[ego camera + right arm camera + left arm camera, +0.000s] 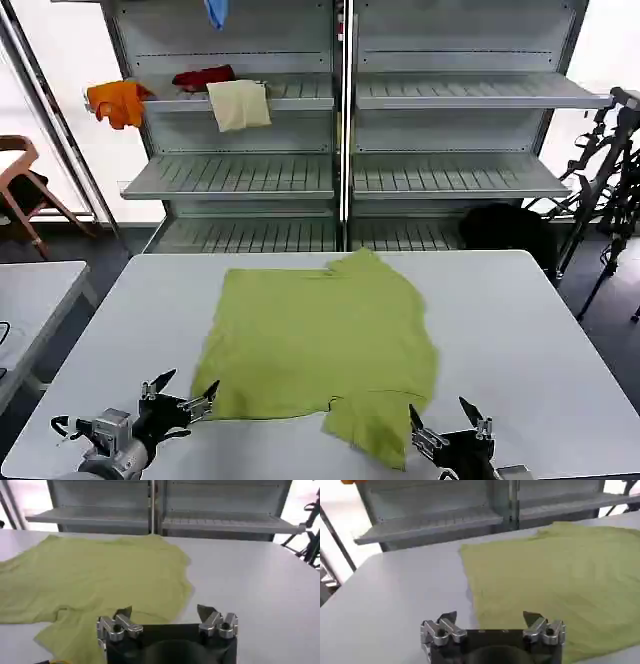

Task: Fold and organize the clothes.

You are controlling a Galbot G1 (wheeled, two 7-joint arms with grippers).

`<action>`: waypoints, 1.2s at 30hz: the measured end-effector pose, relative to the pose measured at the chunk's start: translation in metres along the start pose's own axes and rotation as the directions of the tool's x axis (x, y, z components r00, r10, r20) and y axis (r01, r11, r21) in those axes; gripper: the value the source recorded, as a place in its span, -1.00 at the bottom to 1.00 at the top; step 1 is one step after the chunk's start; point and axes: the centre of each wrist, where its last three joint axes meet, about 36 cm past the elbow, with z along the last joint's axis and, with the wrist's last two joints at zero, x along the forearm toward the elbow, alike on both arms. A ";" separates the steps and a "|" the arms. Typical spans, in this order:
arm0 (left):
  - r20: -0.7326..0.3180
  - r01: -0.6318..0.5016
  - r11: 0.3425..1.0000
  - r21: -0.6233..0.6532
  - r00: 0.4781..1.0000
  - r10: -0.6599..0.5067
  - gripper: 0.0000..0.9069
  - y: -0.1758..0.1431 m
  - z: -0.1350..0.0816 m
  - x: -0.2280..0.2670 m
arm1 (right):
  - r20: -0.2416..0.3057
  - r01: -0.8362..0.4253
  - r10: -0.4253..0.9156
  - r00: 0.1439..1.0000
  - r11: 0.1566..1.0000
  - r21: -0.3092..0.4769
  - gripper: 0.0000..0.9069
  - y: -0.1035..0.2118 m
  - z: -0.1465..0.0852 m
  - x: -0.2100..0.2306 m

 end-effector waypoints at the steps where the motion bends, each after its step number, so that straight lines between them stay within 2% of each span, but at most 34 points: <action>1: -0.005 -0.002 1.000 -0.002 1.000 0.002 1.00 0.000 0.001 0.001 | -0.002 0.001 -0.001 1.000 1.000 -0.001 1.00 0.001 0.001 0.000; 15: -0.058 -0.033 0.999 0.015 0.998 0.034 1.00 -0.010 0.012 0.012 | -0.046 0.033 -0.033 0.998 0.999 -0.003 1.00 0.016 0.014 -0.008; 19: -0.061 -0.035 0.999 0.021 0.997 0.036 1.00 -0.011 0.013 0.012 | -0.056 0.041 -0.042 0.998 0.999 -0.004 0.82 0.019 0.018 -0.012; 22: -0.066 -0.033 0.999 0.024 0.997 0.035 1.00 -0.012 0.014 0.011 | -0.067 0.044 -0.044 0.997 0.999 0.002 0.51 0.021 0.022 -0.015; 23: -0.068 -0.034 0.999 0.025 0.997 0.036 1.00 -0.012 0.015 0.011 | -0.071 0.045 -0.045 0.997 0.999 0.003 0.20 0.022 0.023 -0.015; 25: -0.071 -0.036 0.999 0.027 0.997 0.038 1.00 -0.013 0.016 0.011 | -0.075 0.044 -0.043 0.996 0.999 0.006 -0.11 0.022 0.025 -0.016; 26: -0.072 -0.038 0.999 0.028 0.997 0.040 0.87 -0.013 0.016 0.011 | -0.077 0.043 -0.042 0.996 0.999 0.008 -0.44 0.022 0.025 -0.016; 28: -0.073 -0.039 0.999 0.032 0.996 0.041 0.40 -0.014 0.017 0.011 | -0.079 0.042 -0.041 0.996 0.999 0.009 -0.93 0.022 0.026 -0.015; 29: -0.073 -0.040 0.999 0.033 0.996 0.043 0.11 -0.014 0.017 0.011 | -0.080 0.042 -0.041 0.996 0.999 0.010 -1.00 0.022 0.026 -0.016; 31: -0.074 -0.044 0.998 0.036 0.996 0.046 -0.71 -0.014 0.017 0.011 | -0.080 0.041 -0.040 0.996 0.999 0.011 -1.00 0.022 0.027 -0.016; 32: -0.074 -0.046 0.998 0.038 0.996 0.049 -0.96 -0.014 0.017 0.010 | -0.080 0.040 -0.039 0.996 0.999 0.010 -1.00 0.022 0.027 -0.017; 36: -0.076 -0.058 0.997 0.047 0.995 0.061 -0.98 -0.015 0.018 0.010 | -0.081 0.039 -0.038 0.996 0.999 0.010 -1.00 0.022 0.028 -0.018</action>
